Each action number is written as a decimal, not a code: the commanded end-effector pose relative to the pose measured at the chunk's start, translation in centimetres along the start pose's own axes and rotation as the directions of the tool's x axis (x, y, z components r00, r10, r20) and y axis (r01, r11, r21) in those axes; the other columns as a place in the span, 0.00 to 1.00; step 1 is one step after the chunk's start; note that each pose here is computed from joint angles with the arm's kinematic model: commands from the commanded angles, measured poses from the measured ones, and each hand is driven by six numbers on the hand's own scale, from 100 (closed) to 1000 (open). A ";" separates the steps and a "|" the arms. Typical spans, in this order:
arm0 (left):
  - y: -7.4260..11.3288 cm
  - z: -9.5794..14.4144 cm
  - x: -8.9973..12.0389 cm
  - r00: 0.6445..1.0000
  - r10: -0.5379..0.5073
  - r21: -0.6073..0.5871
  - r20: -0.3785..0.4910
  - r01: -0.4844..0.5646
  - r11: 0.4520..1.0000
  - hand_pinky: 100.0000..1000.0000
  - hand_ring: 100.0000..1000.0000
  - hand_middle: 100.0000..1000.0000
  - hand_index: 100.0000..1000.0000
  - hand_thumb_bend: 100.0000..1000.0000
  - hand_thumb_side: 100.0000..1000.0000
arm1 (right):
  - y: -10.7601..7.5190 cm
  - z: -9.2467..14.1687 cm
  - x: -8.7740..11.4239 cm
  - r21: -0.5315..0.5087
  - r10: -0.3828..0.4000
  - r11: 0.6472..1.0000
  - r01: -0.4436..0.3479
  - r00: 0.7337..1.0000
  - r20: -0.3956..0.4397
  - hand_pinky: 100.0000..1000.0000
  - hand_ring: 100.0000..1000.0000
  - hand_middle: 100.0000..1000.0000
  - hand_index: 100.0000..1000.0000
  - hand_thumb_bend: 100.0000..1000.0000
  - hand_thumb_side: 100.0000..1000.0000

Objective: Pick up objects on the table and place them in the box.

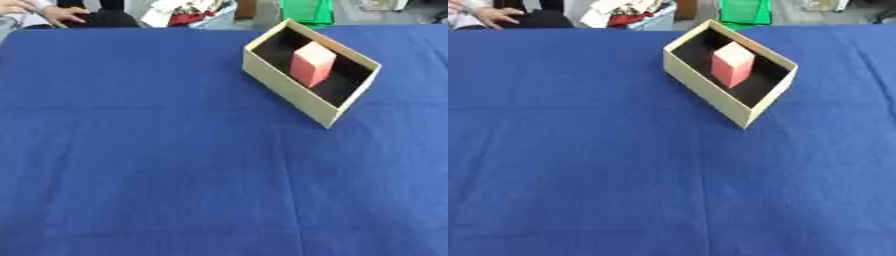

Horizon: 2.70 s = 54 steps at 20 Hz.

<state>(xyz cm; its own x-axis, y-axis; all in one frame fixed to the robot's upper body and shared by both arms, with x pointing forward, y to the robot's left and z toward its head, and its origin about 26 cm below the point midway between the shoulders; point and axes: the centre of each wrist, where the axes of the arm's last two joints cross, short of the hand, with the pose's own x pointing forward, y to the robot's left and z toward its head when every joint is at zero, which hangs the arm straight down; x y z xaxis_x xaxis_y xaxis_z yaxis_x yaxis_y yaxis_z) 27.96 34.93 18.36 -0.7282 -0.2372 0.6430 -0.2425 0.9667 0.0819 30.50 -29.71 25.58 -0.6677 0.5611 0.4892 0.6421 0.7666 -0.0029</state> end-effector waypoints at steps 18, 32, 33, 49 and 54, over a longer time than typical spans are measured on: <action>0.4 -0.1 0.6 1.000 -0.015 0.004 0.025 0.015 1.000 0.77 0.68 0.70 0.91 0.04 0.89 | -0.6 -0.9 0.6 -0.012 0.018 1.000 -0.018 0.999 0.044 0.73 0.73 0.79 0.77 0.00 0.84; 0.5 0.0 0.6 1.000 -0.017 0.009 0.026 0.016 1.000 0.77 0.67 0.70 0.91 0.04 0.89 | -0.6 -0.9 0.6 -0.011 0.017 1.000 -0.017 0.999 0.047 0.73 0.74 0.79 0.77 0.00 0.83; 0.5 0.0 0.6 1.000 -0.017 0.009 0.026 0.017 1.000 0.77 0.67 0.70 0.91 0.04 0.89 | -0.6 -0.9 0.6 -0.011 0.018 1.000 -0.017 0.999 0.048 0.73 0.74 0.79 0.77 0.00 0.83; 0.5 0.1 0.5 1.000 -0.018 0.013 0.024 0.018 1.000 0.78 0.67 0.70 0.90 0.04 0.89 | -0.7 -0.9 0.6 -0.008 0.020 1.000 -0.020 0.999 0.049 0.73 0.74 0.79 0.77 0.00 0.83; 0.6 0.1 0.5 1.000 -0.018 0.015 0.025 0.018 1.000 0.78 0.67 0.70 0.90 0.04 0.89 | -0.7 -0.9 0.5 -0.009 0.021 1.000 -0.020 0.999 0.048 0.73 0.74 0.79 0.77 0.00 0.83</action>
<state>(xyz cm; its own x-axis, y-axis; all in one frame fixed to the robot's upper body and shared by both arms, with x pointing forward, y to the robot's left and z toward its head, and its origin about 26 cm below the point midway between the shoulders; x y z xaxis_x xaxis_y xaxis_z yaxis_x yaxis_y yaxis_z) 27.75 35.14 17.99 -0.7242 -0.2397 0.6466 -0.2540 0.9644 0.0730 30.47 -29.85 25.63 -0.6660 0.5645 0.4876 0.6462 0.7632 -0.0010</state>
